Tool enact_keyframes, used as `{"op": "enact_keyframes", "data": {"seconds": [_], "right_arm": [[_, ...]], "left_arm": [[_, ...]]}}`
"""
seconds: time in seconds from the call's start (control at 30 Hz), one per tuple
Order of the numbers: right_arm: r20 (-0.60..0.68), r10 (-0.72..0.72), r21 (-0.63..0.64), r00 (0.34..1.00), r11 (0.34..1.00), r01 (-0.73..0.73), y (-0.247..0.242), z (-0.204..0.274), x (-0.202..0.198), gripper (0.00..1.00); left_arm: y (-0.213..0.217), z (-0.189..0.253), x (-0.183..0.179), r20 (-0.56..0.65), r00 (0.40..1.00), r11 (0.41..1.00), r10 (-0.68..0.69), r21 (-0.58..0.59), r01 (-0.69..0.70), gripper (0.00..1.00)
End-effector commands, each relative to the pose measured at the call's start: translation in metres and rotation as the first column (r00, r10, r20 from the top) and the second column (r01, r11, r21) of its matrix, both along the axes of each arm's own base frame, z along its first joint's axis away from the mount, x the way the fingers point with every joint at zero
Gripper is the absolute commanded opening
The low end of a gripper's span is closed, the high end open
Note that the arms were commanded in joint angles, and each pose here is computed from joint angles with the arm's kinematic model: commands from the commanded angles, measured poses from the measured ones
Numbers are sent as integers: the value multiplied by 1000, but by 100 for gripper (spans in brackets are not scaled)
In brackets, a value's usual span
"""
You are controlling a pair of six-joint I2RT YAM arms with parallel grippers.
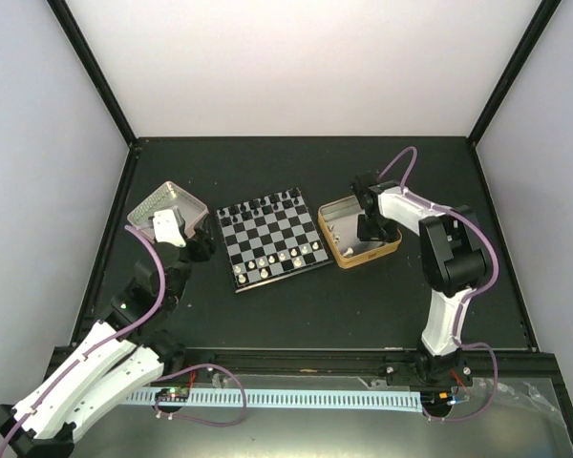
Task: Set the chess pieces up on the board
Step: Pick up the chess piece from the storage box.
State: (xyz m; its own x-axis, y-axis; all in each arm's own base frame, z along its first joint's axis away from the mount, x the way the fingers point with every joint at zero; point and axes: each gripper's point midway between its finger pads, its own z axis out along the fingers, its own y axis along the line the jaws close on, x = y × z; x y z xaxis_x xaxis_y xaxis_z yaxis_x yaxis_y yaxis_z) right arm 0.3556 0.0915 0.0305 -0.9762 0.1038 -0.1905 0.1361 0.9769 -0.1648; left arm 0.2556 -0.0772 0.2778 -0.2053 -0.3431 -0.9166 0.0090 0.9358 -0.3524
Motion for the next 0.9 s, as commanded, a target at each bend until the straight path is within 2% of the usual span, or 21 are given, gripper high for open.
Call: {"op": "enact_keyframes", "data": {"seconds": [0.0,0.17,0.37,0.53,0.7,0.87], "right_arm": [[46,-32,-24,998,999,33,-12,-2,17,47],[27,-46,57,999,997,44,-12,-15,21,44],[40,-37,107,999,994,32,-8,-20,31,27],[60,-17,132,998,991,9,-3,-18,40,19],[95,-7,151,995,989,-8,2,-10,50,19],[92,-3,121,996,993,-8,-2,-11,52,27]], "left_arm": [[1,4,2,13,1000,1000,6,8,-6,67],[1,5,3,13,1000,1000,10,14,-10,67],[1,6,4,13,1000,1000,10,18,-10,67],[2,7,4,14,1000,1000,13,22,-13,67],[1,7,5,12,1000,1000,13,24,-13,67],[0,7,5,11,1000,1000,10,25,-11,67]]}}
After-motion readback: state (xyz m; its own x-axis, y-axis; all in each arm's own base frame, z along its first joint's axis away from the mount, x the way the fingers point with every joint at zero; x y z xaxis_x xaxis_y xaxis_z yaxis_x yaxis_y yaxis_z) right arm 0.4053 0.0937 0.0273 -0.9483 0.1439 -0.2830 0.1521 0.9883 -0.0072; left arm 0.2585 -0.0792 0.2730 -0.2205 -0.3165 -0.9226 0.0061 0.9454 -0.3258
